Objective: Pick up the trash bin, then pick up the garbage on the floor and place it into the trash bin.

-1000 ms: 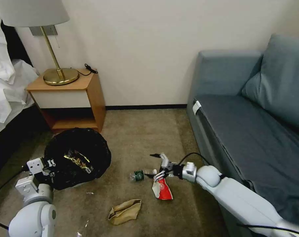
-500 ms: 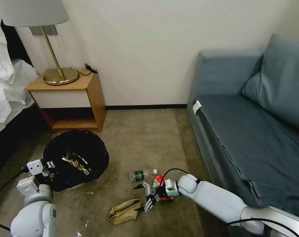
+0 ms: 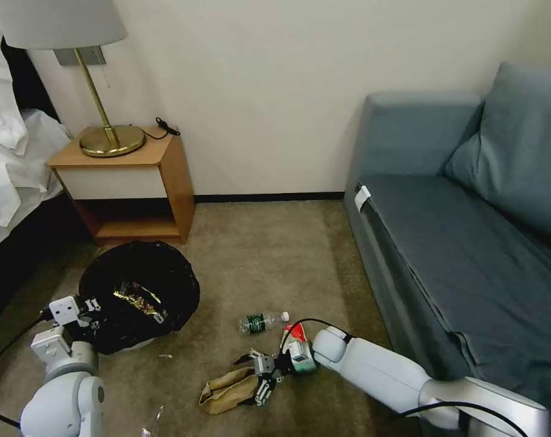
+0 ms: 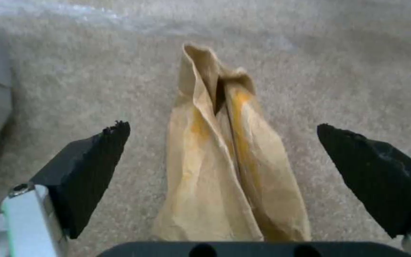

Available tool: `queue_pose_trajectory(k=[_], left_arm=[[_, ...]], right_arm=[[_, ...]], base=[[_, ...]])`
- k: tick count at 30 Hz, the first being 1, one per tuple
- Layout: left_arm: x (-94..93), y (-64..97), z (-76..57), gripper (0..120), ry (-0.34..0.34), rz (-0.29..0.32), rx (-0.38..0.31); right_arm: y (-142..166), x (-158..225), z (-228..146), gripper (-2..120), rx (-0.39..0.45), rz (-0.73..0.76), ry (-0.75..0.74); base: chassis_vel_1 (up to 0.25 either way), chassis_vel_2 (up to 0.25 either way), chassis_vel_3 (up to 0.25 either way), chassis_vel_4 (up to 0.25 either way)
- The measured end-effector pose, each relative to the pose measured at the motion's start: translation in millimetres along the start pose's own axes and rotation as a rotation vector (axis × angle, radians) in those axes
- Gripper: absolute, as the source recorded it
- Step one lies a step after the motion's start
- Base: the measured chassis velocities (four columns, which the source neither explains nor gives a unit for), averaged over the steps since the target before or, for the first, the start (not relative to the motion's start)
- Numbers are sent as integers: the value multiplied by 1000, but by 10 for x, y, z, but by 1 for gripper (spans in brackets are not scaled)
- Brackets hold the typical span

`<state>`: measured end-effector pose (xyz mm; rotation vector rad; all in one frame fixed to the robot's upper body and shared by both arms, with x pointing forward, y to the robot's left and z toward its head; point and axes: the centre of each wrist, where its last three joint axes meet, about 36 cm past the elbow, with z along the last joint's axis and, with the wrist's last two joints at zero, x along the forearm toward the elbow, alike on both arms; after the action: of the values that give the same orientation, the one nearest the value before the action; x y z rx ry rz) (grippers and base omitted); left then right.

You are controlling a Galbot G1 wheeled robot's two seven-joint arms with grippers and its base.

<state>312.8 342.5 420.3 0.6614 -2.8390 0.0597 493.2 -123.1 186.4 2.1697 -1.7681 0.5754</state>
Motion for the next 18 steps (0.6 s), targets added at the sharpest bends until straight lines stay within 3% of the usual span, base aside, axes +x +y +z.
queue_pose_trajectory(k=[12,18], left_arm=[[29,-14,55,4,1,-3,-9],[15,-32,75,4,3,-2,-9]], right_arm=[[-73,12,230,99,8,15,71],[-81,42,275,79,12,51,66]], base=[[0,0,0,0],[0,0,0,0]])
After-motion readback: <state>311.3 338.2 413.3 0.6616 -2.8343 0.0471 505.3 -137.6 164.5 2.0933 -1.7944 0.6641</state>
